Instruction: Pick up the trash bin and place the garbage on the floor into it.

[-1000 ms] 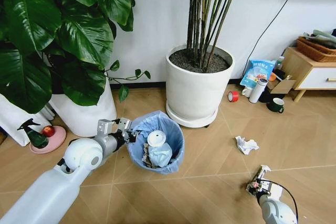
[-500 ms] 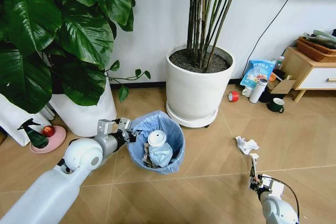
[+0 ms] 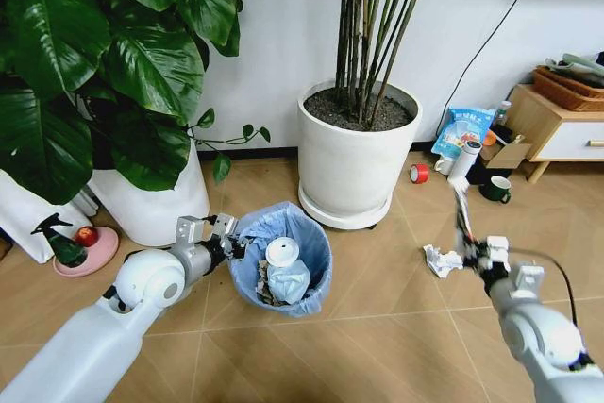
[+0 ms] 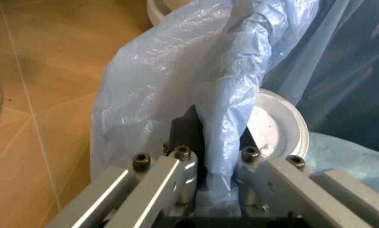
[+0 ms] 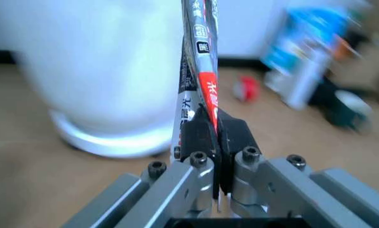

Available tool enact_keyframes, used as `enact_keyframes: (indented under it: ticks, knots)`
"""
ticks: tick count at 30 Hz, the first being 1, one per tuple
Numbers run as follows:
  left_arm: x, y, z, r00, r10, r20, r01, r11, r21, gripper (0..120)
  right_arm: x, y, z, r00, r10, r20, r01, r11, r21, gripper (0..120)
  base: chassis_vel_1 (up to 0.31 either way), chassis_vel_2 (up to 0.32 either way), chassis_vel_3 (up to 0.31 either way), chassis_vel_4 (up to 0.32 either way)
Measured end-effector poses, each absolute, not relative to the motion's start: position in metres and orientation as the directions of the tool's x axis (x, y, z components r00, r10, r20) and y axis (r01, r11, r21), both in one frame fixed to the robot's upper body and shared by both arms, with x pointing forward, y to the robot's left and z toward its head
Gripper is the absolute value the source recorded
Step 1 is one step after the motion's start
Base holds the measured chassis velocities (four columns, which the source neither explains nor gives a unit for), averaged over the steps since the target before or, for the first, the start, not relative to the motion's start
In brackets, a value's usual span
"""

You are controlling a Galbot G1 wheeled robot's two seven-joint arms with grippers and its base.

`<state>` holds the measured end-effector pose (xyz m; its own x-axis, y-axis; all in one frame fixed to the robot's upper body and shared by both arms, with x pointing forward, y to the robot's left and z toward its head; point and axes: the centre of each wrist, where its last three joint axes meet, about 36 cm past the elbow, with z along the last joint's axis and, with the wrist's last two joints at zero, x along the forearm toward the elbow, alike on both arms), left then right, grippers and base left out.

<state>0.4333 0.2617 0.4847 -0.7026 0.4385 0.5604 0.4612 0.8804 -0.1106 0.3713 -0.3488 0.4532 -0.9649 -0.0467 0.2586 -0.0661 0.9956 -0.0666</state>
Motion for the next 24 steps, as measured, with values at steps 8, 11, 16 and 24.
enact_keyframes:
  ticks: [8, 11, 16, 24]
  knots:
    - [0.445, 0.259, 0.481, -0.685, 0.441, 0.58, 0.472, 0.875, -0.107, 2, 0.389, -0.3, 0.526, -0.899, -0.406, 0.165, -0.424, 0.901, -0.096, 0, 0.0, 0.0, 0.0, 0.0]
    - [0.448, 0.256, 0.48, -0.679, 0.446, 0.583, 0.477, 0.872, -0.111, 2, 0.393, -0.289, 0.531, -0.868, -0.476, 0.144, -0.491, 0.867, -0.09, 0, 0.0, 0.0, 0.0, 0.0]
    - [0.458, 0.245, 0.479, -0.667, 0.471, 0.578, 0.493, 0.86, -0.132, 2, 0.412, -0.252, 0.525, -0.768, -0.632, 0.104, -0.64, 0.766, -0.062, 0, 0.0, 0.0, 0.0, 0.0]
    - [0.474, 0.235, 0.476, -0.658, 0.487, 0.574, 0.496, 0.854, -0.155, 2, 0.431, -0.214, 0.502, -0.669, -0.735, 0.108, -0.741, 0.671, -0.027, 0, 0.0, 0.0, 0.0, 0.0]
